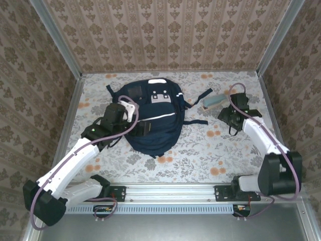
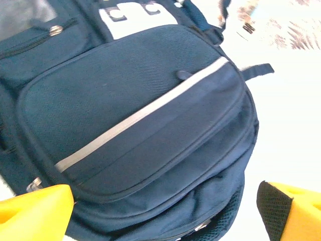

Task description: Pack books, pencil case, and school supplies into a backpack

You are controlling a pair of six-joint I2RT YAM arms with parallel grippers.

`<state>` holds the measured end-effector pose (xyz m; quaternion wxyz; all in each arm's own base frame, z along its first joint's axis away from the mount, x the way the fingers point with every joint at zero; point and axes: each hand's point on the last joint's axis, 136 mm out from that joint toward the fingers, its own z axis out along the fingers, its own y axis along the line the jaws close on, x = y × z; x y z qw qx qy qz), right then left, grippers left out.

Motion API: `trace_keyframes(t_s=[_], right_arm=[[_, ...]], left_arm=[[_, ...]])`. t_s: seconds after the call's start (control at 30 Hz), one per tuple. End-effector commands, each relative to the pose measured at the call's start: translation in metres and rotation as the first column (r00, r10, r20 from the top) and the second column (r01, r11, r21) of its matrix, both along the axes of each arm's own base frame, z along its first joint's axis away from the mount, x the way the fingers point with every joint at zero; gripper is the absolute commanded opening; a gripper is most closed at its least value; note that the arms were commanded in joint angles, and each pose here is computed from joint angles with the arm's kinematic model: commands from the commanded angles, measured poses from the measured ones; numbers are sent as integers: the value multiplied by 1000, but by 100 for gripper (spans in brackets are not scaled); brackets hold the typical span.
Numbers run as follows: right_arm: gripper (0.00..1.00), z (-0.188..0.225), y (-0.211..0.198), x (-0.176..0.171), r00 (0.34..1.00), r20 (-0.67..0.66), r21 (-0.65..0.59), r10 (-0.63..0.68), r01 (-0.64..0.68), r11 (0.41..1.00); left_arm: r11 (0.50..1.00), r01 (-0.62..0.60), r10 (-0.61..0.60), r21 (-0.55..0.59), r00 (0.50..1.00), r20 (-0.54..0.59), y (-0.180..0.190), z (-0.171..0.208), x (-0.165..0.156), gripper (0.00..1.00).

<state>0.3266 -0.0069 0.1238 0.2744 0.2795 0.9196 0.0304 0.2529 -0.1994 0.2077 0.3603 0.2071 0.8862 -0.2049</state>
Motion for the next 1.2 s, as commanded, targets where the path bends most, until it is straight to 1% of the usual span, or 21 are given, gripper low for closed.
trace_keyframes(t_s=[0.0,0.1,0.2,0.33,0.43,0.53,0.63,0.7,0.8,0.87,0.97,1.0,1.07,1.1,1.13,1.17], right_arm=[[71,5,19,-21,996,-17,9,92,-91,996],[71,13,34,-30,989,12,38,146,-147,988],[71,19,45,-37,982,39,61,184,-186,981],[70,20,52,-45,977,57,79,207,-211,974],[69,19,55,-47,976,75,99,202,-209,973],[69,17,58,-49,976,86,123,201,-210,970],[68,18,60,-48,975,91,134,201,-212,968],[68,17,61,-49,975,92,138,201,-213,967],[68,18,63,-48,975,97,144,202,-215,966],[68,18,64,-48,974,100,148,202,-216,965],[68,18,66,-47,974,99,152,204,-217,964],[68,18,66,-47,975,98,153,201,-214,965],[68,18,67,-47,975,100,156,196,-210,965],[67,18,66,-46,976,103,157,192,-206,966],[67,19,67,-46,976,105,158,190,-205,966],[67,19,67,-46,976,106,158,188,-203,966]], left_arm=[[985,133,-142,107,987,81,-24,7,4,95],[947,240,-256,215,965,49,-46,-8,-1,94],[900,317,-334,300,942,7,-62,-22,-2,94],[844,399,-409,360,911,-51,-79,-38,4,90],[832,416,-417,367,905,-81,-87,-45,16,84],[816,465,-442,343,885,-149,-95,-56,18,84],[803,480,-441,352,877,-190,-97,-68,25,85],[797,472,-423,377,881,-210,-94,-75,31,84],[784,480,-416,394,877,-242,-91,-82,34,76],[772,488,-417,407,873,-254,-89,-87,35,76],[758,471,-399,452,882,-251,-83,-92,41,75],[752,461,-389,471,887,-247,-81,-93,45,73],[742,427,-361,517,904,-229,-76,-94,54,60],[739,403,-343,540,915,-213,-74,-93,59,52],[737,388,-333,554,921,-201,-73,-92,62,47],[736,375,-329,564,926,-186,-73,-90,65,44]])
